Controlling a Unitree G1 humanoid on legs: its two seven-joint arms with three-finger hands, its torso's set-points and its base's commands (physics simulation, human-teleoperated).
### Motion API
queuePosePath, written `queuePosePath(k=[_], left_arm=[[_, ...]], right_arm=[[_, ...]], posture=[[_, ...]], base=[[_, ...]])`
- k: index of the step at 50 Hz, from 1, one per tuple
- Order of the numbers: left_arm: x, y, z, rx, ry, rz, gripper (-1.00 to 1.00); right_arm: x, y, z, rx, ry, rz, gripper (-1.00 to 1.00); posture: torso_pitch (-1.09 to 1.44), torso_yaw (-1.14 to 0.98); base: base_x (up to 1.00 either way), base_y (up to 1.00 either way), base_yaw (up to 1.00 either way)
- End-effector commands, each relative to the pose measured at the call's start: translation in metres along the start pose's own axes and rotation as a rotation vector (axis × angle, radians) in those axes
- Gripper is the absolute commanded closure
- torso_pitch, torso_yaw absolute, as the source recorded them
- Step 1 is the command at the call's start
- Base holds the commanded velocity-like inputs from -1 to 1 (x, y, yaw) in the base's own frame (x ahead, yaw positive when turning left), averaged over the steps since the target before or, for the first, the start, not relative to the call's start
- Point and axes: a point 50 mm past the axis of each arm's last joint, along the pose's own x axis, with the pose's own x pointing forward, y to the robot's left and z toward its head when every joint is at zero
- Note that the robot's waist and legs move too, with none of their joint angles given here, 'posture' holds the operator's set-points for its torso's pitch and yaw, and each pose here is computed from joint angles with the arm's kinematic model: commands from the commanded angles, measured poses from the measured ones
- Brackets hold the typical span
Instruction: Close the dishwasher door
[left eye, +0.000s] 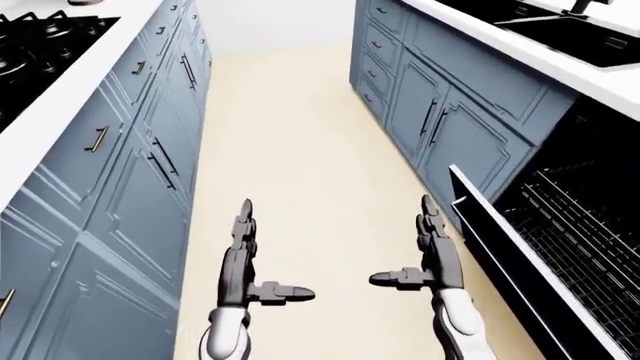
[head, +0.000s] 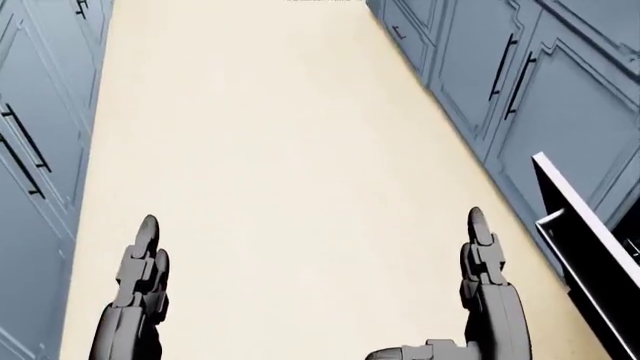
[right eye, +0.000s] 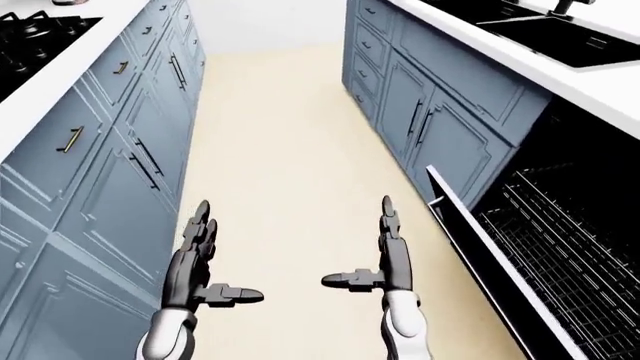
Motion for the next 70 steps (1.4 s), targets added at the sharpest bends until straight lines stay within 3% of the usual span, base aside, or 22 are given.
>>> queuePosePath(k=[1,49,70], left_arm=[[0.0023,0.0008,0.0147,0.003,-0.08,0.003,-1.0],[0.0014,-0.0011,0.0141,0.008,-0.079,-0.001,-1.0],[0.0003,-0.0009,0.0148,0.008,-0.082,0.0,-1.0]], right_arm=[[0.0017,0.0007,0.0145,-0.006,-0.079,-0.001,-1.0],[0.0006,0.0054,0.0144,-0.017,-0.083,0.038,-1.0],[0.0002,0.0039,0.0141,-0.02,-0.067,0.021,-1.0]], posture=[[0.0,0.0],[0.0,0.0],[0.0,0.0]], base=[[0.0,0.0,0.0],[0.0,0.0,0.36],[-0.02,0.0,0.0]])
